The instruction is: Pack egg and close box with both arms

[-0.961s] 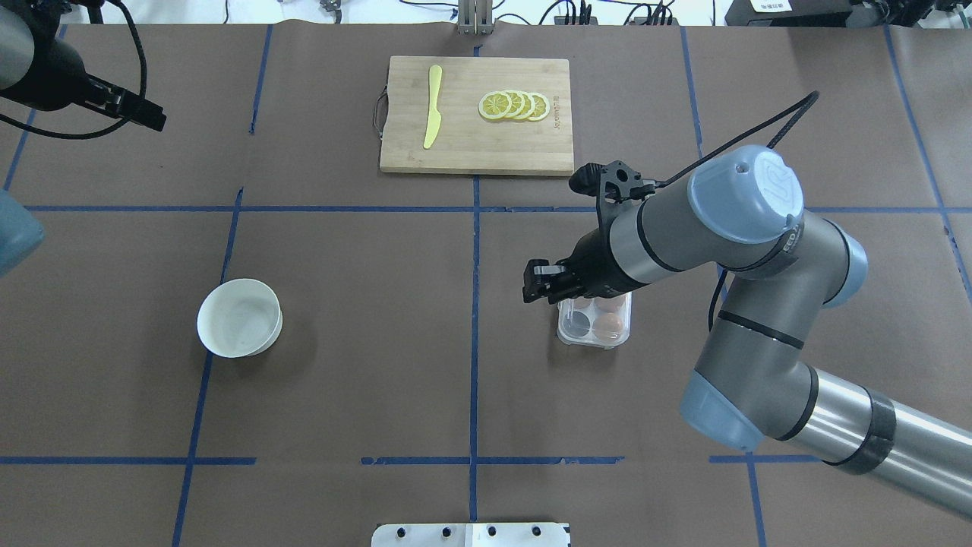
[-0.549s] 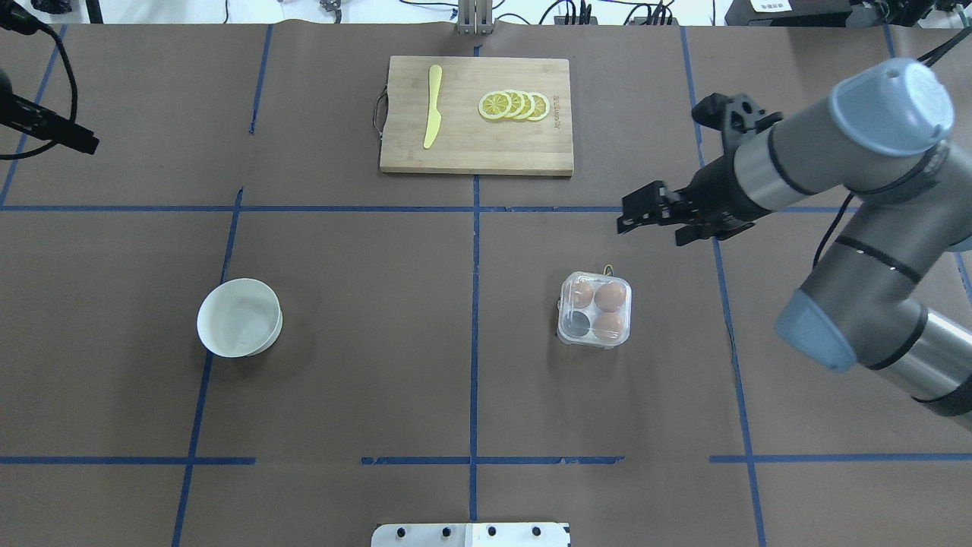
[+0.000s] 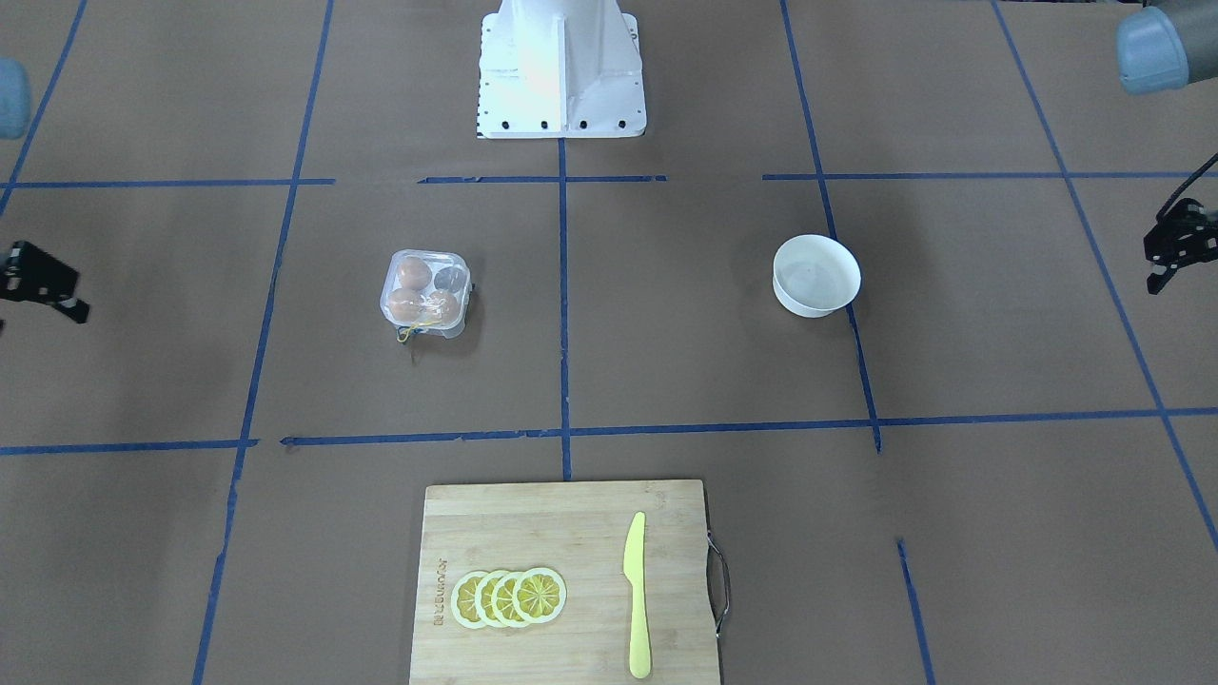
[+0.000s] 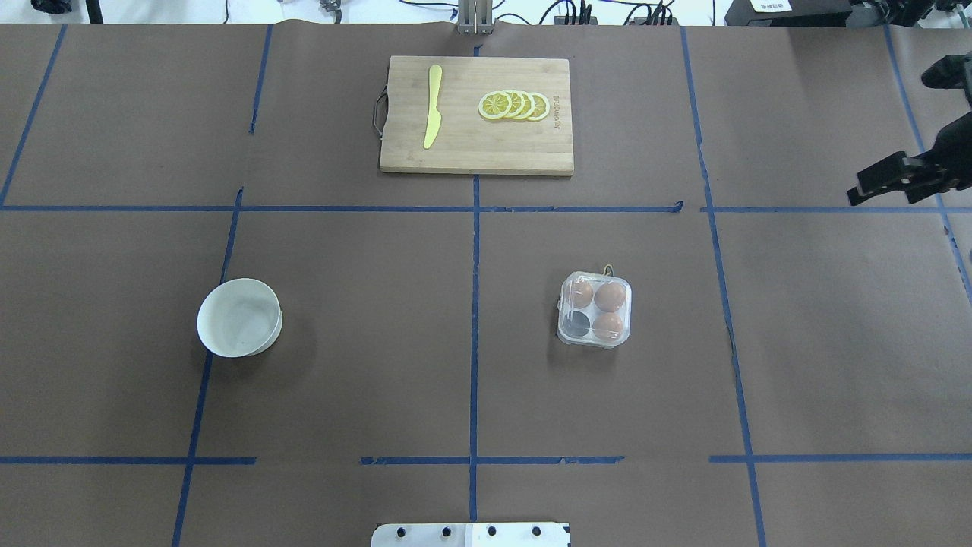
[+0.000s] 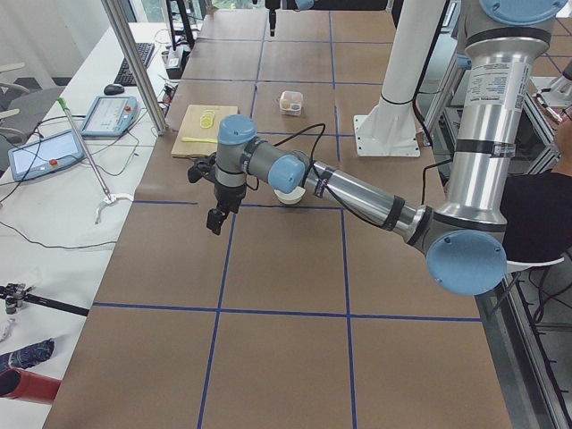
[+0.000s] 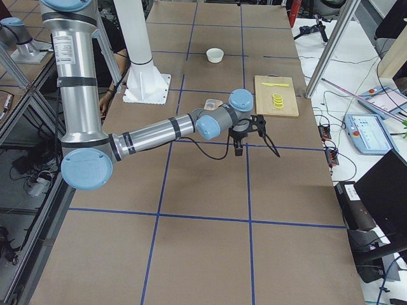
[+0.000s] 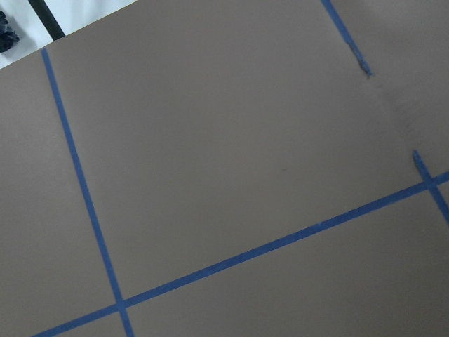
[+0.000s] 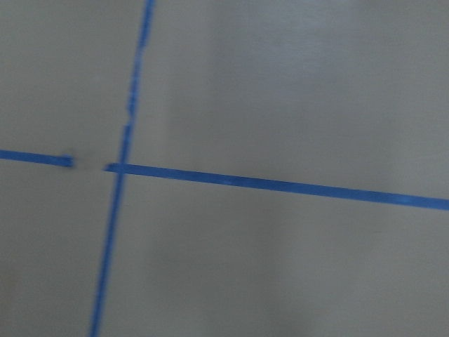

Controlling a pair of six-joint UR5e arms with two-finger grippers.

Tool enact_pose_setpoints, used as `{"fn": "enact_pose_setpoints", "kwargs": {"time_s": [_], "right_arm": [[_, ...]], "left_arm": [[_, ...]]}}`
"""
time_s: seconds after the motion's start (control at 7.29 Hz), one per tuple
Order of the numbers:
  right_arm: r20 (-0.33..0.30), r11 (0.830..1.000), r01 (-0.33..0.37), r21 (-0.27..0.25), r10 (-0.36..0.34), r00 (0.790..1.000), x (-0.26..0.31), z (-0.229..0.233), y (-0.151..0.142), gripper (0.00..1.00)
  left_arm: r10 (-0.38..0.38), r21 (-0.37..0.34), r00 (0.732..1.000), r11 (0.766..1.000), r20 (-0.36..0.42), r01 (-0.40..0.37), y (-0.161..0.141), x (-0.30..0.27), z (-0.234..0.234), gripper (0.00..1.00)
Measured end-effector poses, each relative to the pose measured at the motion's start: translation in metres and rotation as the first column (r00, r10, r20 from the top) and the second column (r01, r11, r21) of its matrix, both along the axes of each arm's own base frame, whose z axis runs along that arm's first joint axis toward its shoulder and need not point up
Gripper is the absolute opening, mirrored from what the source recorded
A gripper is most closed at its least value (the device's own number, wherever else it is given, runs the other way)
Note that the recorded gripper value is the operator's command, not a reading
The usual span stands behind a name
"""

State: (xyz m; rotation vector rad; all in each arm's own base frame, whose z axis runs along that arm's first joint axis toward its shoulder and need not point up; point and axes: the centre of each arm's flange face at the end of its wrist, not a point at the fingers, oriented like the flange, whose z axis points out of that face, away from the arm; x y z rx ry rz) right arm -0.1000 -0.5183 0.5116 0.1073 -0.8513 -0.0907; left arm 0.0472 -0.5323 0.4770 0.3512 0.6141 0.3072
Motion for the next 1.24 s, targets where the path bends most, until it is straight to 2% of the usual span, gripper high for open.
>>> {"fn": "enact_pose_setpoints", "kwargs": {"time_s": [0.14,0.27,0.41,0.69,1.24], "right_arm": [[-0.049,0.999,0.039,-0.005,-0.039,0.998,0.05,0.048,-0.006,1.0],[-0.069,0.999,0.042,-0.033,-0.044,0.997,0.089,0.088,-0.006,1.0],[-0.079,0.998,0.016,-0.064,-0.021,0.997,0.119,0.117,-0.001,1.0],[-0.09,0.996,-0.032,-0.089,0.024,0.996,0.152,0.136,0.008,1.0],[-0.095,0.993,-0.05,-0.111,0.039,0.995,0.162,0.148,0.016,1.0]], "left_arm": [[0.003,-0.013,1.0,1.0,0.013,-0.003,0.001,-0.014,0.016,1.0],[0.003,-0.043,1.0,0.999,0.011,-0.003,0.005,-0.024,0.036,1.0],[0.005,-0.095,1.0,0.995,-0.016,-0.006,0.012,-0.032,0.062,1.0],[-0.015,-0.177,0.998,0.984,-0.063,0.003,0.032,-0.048,0.097,1.0],[-0.083,-0.263,0.993,0.963,-0.085,0.057,0.06,-0.081,0.135,1.0]]}}
